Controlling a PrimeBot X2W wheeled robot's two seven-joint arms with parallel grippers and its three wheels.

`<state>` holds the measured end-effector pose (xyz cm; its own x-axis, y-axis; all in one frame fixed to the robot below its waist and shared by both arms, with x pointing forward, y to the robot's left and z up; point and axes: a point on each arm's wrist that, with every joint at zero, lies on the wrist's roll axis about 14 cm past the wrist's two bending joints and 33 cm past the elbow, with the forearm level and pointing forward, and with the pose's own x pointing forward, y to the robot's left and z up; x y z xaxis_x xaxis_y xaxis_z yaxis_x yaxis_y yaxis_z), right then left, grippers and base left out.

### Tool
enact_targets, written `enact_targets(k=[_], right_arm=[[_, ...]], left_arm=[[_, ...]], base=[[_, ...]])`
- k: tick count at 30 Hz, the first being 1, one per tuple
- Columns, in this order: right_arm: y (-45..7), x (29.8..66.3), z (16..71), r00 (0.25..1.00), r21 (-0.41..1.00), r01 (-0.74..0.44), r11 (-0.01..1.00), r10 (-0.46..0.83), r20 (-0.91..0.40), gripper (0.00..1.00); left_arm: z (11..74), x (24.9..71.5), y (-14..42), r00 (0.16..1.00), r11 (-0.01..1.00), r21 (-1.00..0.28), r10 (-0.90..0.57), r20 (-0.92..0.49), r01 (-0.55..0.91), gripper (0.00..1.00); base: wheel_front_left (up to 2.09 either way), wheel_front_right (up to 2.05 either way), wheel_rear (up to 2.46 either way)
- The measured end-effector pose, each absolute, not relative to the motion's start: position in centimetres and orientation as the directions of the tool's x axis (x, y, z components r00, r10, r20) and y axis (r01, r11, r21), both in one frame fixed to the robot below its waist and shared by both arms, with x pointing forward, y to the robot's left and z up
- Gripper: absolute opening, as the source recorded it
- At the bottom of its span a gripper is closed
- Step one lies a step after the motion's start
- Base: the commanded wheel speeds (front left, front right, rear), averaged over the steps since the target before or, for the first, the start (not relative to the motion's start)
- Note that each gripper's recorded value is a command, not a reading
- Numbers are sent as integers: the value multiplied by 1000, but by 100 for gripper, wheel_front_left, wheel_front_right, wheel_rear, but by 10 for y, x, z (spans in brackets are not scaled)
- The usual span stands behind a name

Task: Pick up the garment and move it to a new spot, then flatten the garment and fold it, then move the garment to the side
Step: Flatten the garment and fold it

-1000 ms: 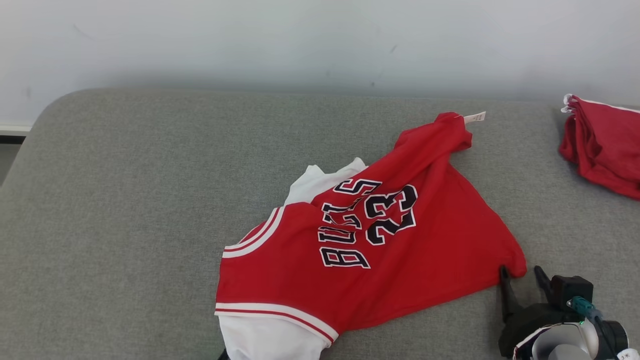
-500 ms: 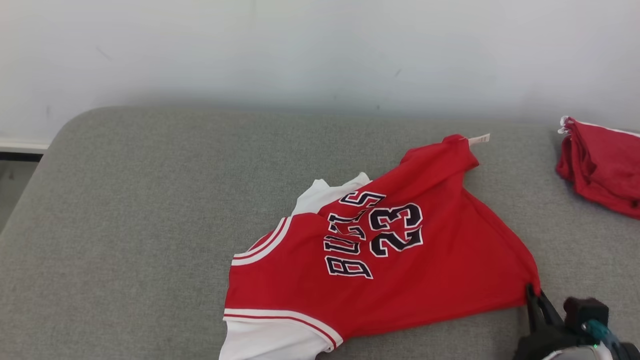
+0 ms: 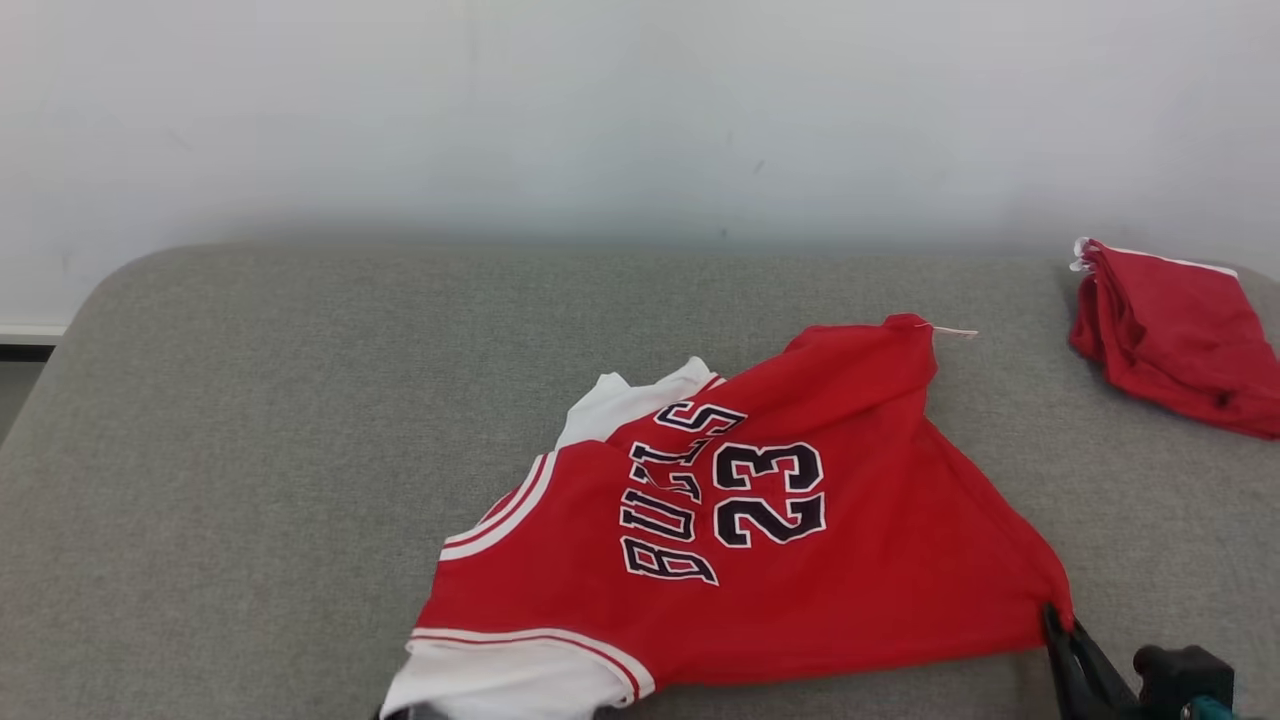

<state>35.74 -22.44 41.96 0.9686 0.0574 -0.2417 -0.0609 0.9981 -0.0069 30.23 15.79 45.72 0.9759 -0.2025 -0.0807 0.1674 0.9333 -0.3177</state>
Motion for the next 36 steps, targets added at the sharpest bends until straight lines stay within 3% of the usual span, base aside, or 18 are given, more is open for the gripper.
enact_targets(k=[6, 16, 27, 36], right_arm=[[-206, 385, 456, 979, 50, -96, 994, 103, -174, 0], [-181, 492, 583, 979, 44, -192, 980, 189, 76, 0], [-176, 608, 678, 965, 57, -202, 978, 189, 182, 0], [-174, 673, 706, 966, 101, -186, 977, 164, 199, 0]], left_arm=[[512, 353, 166, 960, 933, -229, -278, 26, 276, 0], [642, 470, 164, 895, 902, -84, -403, 189, 424, 0], [719, 591, 172, 890, 914, -46, -379, 254, 402, 0], [757, 657, 182, 885, 935, -27, -324, 335, 353, 0]], base=[[0, 0, 0], [0, 0, 0], [0, 0, 0], [0, 0, 0]])
